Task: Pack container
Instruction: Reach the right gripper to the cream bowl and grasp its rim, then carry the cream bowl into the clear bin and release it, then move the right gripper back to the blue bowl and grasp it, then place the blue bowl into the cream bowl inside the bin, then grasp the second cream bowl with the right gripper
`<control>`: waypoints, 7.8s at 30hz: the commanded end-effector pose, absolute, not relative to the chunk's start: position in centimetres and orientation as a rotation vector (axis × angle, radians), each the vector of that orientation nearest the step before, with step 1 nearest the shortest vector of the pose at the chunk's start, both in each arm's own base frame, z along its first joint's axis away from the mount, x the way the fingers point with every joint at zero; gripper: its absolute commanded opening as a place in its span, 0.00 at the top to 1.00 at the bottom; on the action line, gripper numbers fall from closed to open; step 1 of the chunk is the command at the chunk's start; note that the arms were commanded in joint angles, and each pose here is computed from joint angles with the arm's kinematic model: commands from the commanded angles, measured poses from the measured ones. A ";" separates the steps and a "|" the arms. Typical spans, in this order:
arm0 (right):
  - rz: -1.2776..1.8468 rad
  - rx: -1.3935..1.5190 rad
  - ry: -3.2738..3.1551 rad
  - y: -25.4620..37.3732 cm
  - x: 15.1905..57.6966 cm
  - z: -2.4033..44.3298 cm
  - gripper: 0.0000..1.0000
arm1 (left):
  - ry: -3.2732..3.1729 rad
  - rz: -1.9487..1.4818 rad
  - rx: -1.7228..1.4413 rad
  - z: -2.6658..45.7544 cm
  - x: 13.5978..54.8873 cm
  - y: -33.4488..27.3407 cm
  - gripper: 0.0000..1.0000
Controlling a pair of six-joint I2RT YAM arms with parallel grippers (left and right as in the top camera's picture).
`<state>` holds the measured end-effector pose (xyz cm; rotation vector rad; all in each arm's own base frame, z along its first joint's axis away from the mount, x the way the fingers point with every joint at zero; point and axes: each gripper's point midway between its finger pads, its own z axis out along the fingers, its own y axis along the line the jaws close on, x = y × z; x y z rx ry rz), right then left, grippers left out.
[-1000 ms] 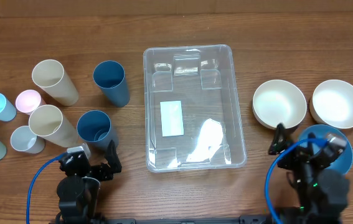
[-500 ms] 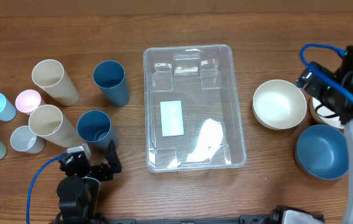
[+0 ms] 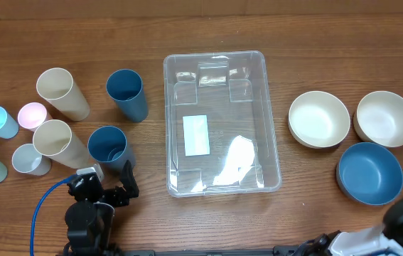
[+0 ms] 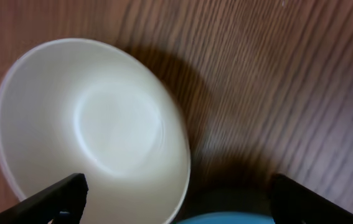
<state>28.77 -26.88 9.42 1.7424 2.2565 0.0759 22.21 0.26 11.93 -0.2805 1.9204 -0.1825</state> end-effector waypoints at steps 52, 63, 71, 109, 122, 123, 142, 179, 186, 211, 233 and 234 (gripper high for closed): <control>0.270 0.110 2.669 19.7 43.5 8.5 0.79 | 1.915 -0.186 -0.264 12.0 22.2 0.1 0.00; 0.318 0.138 2.427 16.9 40.8 22.2 0.61 | 1.915 -0.186 -0.264 12.0 22.2 0.1 0.00; 0.147 0.601 2.044 0.4 30.6 36.1 0.33 | 1.915 -0.186 -0.264 12.0 22.2 0.1 0.00; 0.123 2.150 2.196 -18.6 18.3 2.8 0.25 | 1.915 -0.186 -0.264 12.0 22.2 0.1 0.00; 0.013 1.981 1.990 -17.8 16.4 14.7 0.01 | 1.915 -0.186 -0.264 12.0 22.2 0.1 0.00; 0.022 2.007 2.009 -17.2 16.0 14.2 0.01 | 1.915 -0.186 -0.264 12.0 22.2 0.1 0.00; 0.257 2.231 1.993 -11.5 14.0 3.9 0.04 | 1.914 -0.186 -0.264 12.0 22.2 0.1 0.00; 0.613 0.234 2.352 7.5 31.6 27.6 0.96 | 1.914 -0.186 -0.264 12.0 22.2 0.1 0.00; 0.442 0.006 2.520 16.2 37.1 21.4 0.96 | 1.915 -0.186 -0.264 12.0 22.2 0.1 0.00; 0.199 0.482 2.433 2.1 39.2 28.3 0.31 | 1.914 -0.186 -0.264 12.0 22.2 0.1 0.00; 0.416 1.175 2.782 -8.3 34.9 3.8 0.62 | 1.915 -0.186 -0.264 12.0 22.2 0.1 0.00; 0.418 1.204 2.774 -8.1 34.7 3.2 0.73 | 1.915 -0.186 -0.264 12.0 22.2 0.1 0.00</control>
